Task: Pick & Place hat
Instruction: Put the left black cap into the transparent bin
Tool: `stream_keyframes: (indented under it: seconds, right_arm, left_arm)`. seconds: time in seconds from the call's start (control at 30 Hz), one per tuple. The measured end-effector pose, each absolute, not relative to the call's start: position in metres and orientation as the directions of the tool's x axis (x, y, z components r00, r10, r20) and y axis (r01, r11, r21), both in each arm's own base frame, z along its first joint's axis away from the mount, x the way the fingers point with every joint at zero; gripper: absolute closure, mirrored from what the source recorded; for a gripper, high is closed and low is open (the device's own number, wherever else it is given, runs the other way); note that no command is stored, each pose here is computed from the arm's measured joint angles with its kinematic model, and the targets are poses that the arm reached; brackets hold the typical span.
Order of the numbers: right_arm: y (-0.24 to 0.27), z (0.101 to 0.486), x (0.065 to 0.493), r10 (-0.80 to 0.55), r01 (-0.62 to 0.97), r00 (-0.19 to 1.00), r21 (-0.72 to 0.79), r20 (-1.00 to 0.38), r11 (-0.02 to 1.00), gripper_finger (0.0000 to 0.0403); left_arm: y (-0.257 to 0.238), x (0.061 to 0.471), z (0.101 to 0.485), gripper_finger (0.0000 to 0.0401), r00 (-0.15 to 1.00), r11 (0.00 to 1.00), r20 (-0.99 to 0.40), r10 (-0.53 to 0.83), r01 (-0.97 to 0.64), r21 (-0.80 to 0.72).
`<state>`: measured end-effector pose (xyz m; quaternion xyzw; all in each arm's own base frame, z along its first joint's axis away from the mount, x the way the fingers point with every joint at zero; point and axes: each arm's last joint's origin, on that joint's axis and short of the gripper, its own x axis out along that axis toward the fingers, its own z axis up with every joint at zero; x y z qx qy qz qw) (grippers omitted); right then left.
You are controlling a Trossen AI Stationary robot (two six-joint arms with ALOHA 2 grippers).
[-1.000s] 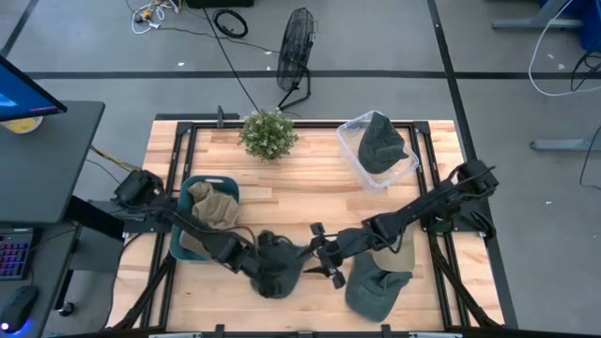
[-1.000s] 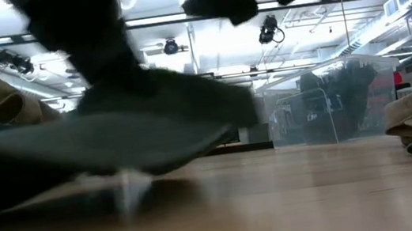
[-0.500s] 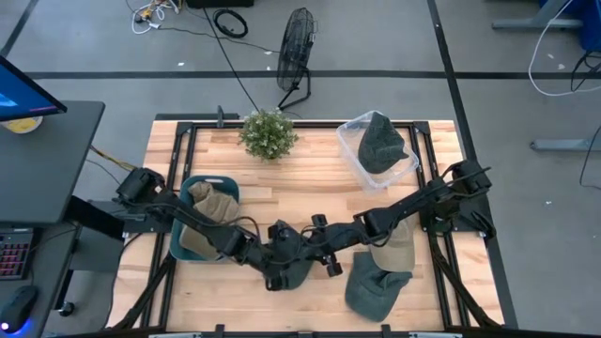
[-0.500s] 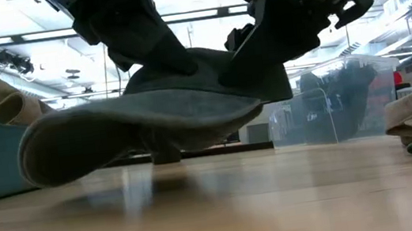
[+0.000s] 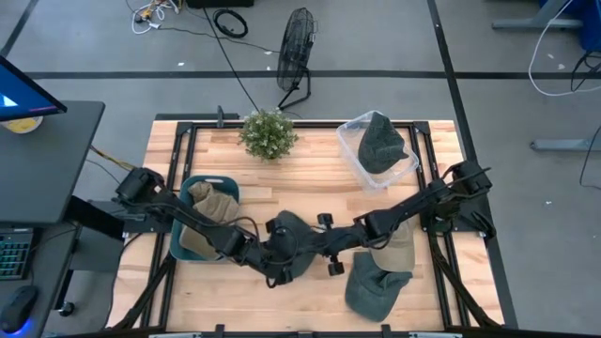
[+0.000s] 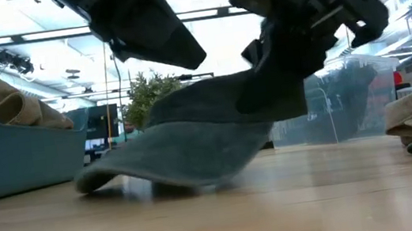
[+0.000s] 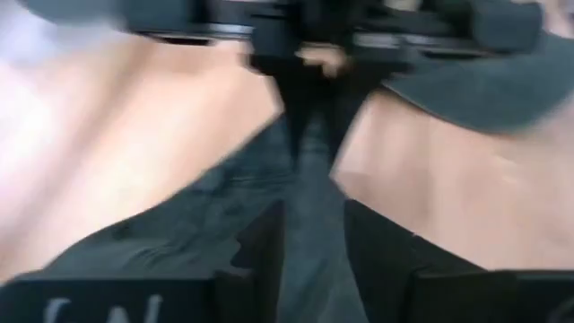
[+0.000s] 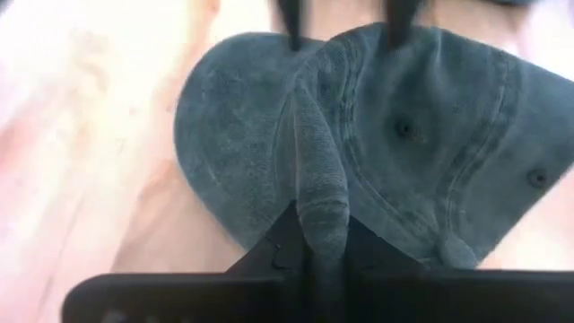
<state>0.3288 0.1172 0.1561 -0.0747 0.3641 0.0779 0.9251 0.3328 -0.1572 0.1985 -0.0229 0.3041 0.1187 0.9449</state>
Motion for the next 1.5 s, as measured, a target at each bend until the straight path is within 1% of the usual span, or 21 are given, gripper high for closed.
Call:
stream_keyframes:
  seconds: [0.17,0.3,0.43,0.5,0.57,0.67,0.73,0.9,0.97,1.1,1.23,1.37,1.5]
  right_arm:
    - [0.117,0.182,0.310,-0.029,-0.125,0.728,-0.173,-0.685,0.977,0.0393]
    - [0.109,0.218,0.284,-0.216,0.006,0.745,-0.317,-0.631,0.948,0.0392]
    - [0.090,0.253,0.252,-0.406,0.146,0.721,-0.450,-0.562,0.881,0.0392]
    - [0.081,0.268,0.236,-0.494,0.214,0.708,-0.514,-0.504,0.831,0.0392]
    - [0.071,0.282,0.221,-0.590,0.272,0.684,-0.601,-0.428,0.752,0.0392]
    - [0.056,0.296,0.200,-0.718,0.321,0.614,-0.728,-0.326,0.605,0.0392]
    - [0.046,0.301,0.190,-0.773,0.324,0.562,-0.782,-0.293,0.532,0.0392]
    - [0.021,0.298,0.172,-0.842,0.284,0.428,-0.836,-0.328,0.470,0.0392]
    - [0.012,0.294,0.167,-0.861,0.271,0.367,-0.845,-0.351,0.461,0.0392]
    - [-0.001,0.286,0.161,-0.859,0.226,0.259,-0.837,-0.442,0.499,0.0392]
    - [-0.010,0.273,0.158,-0.861,0.199,0.184,-0.839,-0.475,0.506,0.0392]
    - [-0.016,0.250,0.158,-0.785,0.172,0.154,-0.766,-0.600,0.619,0.0392]
    - [-0.018,0.228,0.157,-0.777,0.118,0.143,-0.769,-0.613,0.628,0.0391]
  left_arm:
    - [-0.153,0.331,0.204,0.0247,0.785,0.927,-0.499,0.367,-0.354,0.124]
    - [-0.152,0.331,0.205,0.0245,0.779,0.901,-0.459,0.426,-0.409,0.142]
    - [-0.151,0.332,0.206,0.0252,0.778,0.893,-0.448,0.441,-0.430,0.133]
    - [-0.151,0.332,0.206,0.0256,0.779,0.892,-0.446,0.441,-0.435,0.121]
    - [-0.151,0.332,0.206,0.0258,0.779,0.889,-0.446,0.441,-0.446,0.100]
    - [-0.151,0.332,0.206,0.0258,0.778,0.884,-0.445,0.443,-0.462,0.072]
    - [-0.151,0.332,0.206,0.0259,0.778,0.883,-0.446,0.443,-0.464,0.068]
    - [-0.150,0.332,0.206,0.0259,0.778,0.883,-0.446,0.444,-0.464,0.069]
    - [-0.150,0.332,0.206,0.0259,0.777,0.883,-0.446,0.444,-0.464,0.069]
    - [-0.150,0.332,0.206,0.0259,0.777,0.882,-0.446,0.444,-0.466,0.065]
    - [-0.150,0.332,0.206,0.0259,0.777,0.882,-0.446,0.444,-0.466,0.065]
    - [-0.150,0.332,0.206,0.0259,0.777,0.882,-0.446,0.443,-0.466,0.065]
    - [-0.150,0.332,0.206,0.0259,0.777,0.882,-0.446,0.443,-0.466,0.065]
